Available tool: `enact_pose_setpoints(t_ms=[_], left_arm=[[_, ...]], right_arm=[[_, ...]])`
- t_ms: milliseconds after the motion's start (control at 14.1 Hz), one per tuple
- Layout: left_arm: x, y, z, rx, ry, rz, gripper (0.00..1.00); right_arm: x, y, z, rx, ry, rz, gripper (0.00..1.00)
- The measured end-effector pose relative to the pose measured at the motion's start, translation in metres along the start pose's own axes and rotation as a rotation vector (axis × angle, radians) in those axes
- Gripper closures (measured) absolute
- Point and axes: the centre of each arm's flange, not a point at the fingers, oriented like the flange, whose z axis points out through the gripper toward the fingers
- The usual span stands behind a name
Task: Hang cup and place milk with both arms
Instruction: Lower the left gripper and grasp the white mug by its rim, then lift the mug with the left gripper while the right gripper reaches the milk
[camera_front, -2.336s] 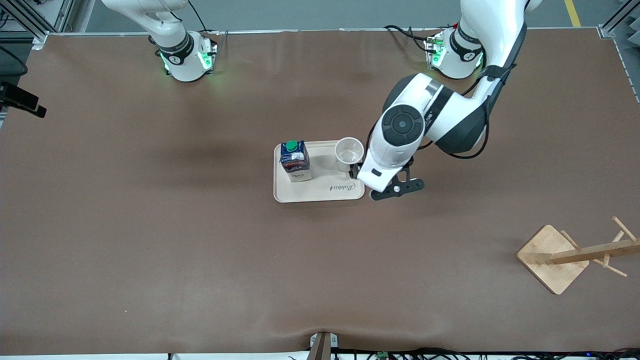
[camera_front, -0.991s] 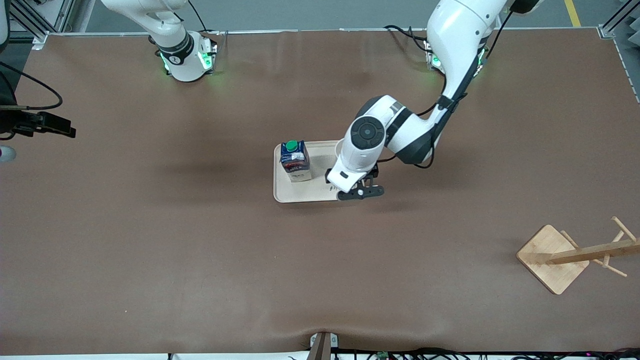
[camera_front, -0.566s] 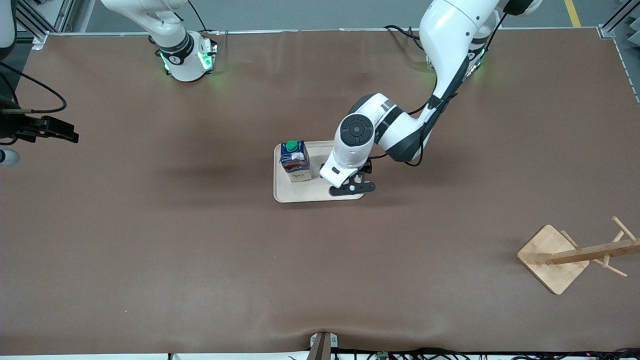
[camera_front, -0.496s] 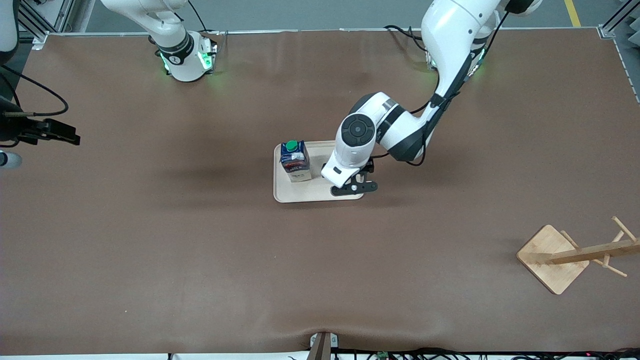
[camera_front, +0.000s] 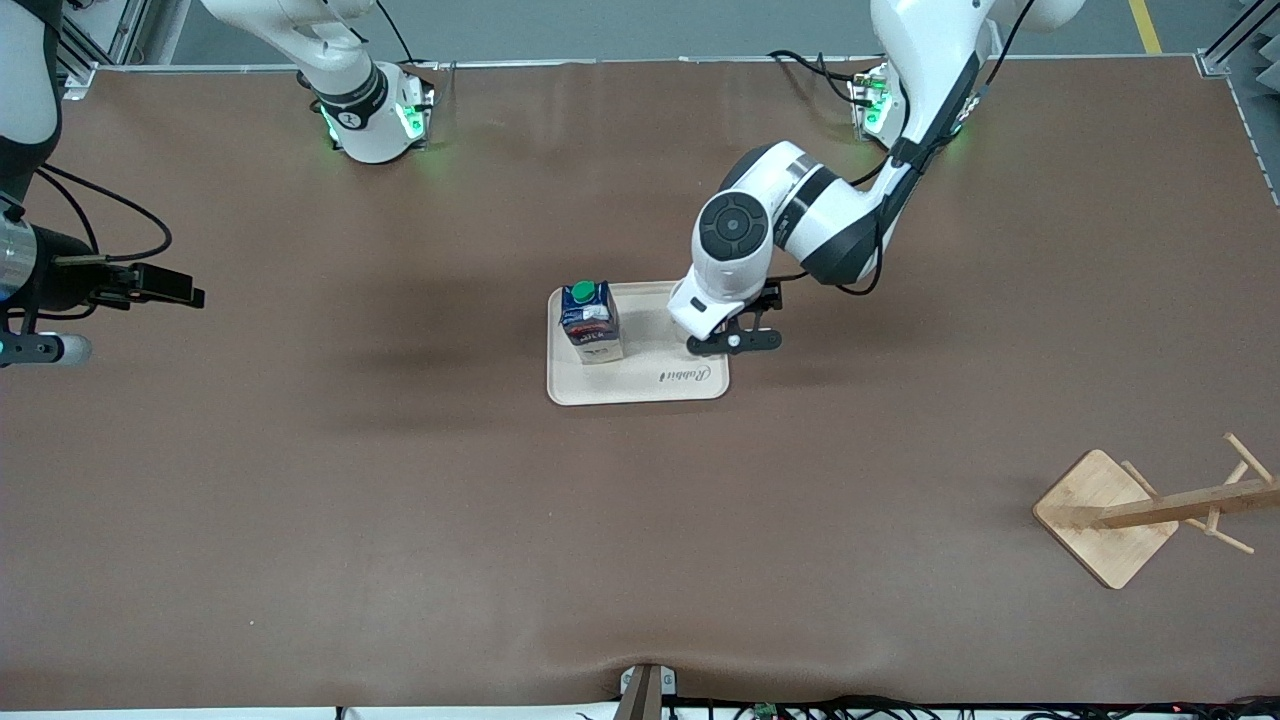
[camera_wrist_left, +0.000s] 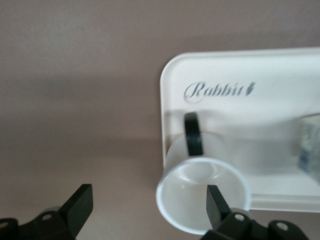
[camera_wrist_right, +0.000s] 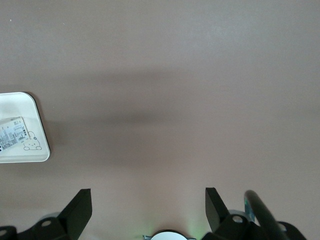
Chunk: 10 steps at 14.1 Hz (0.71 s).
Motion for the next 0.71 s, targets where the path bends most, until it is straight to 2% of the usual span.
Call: enact_pose_setpoints(t_ms=[142,283,354,425,496,566,708], left_arm=[[-0.007,-0.007,0.017,0.012,-0.013,0.009,0.0],[-0.008,-0.004,0.029,-0.007,0.002,0.016,0.03],[-0.01,-0.001,0.036,-0.013,0.005,0.022,0.09],[-0.013,0.003,0.045,-0.019,0.006,0.029,0.21],[-0.014,0.006,0.053,-0.025,0.008,0.034,0.28],[-0.014,0.008,0.063,-0.03,0.008,0.037,0.28],[-0.014,0.011,0.078,-0.032,0.002,0.04,0.44]], right_arm=[[0.0,-0.006,0.004,-0.001,-0.012,0.018,0.0],[0.0,-0.017,0.01,-0.005,-0.028,0.044,0.0],[-0.001,-0.025,0.014,-0.008,-0.036,0.052,0.0],[-0.001,-0.035,0.016,-0.012,-0.042,0.057,0.0],[-0.002,-0.046,0.018,-0.017,-0.045,0.068,0.0],[-0.002,-0.06,0.019,-0.023,-0.046,0.087,0.0],[-0.006,-0.091,0.022,-0.036,-0.048,0.11,0.0]])
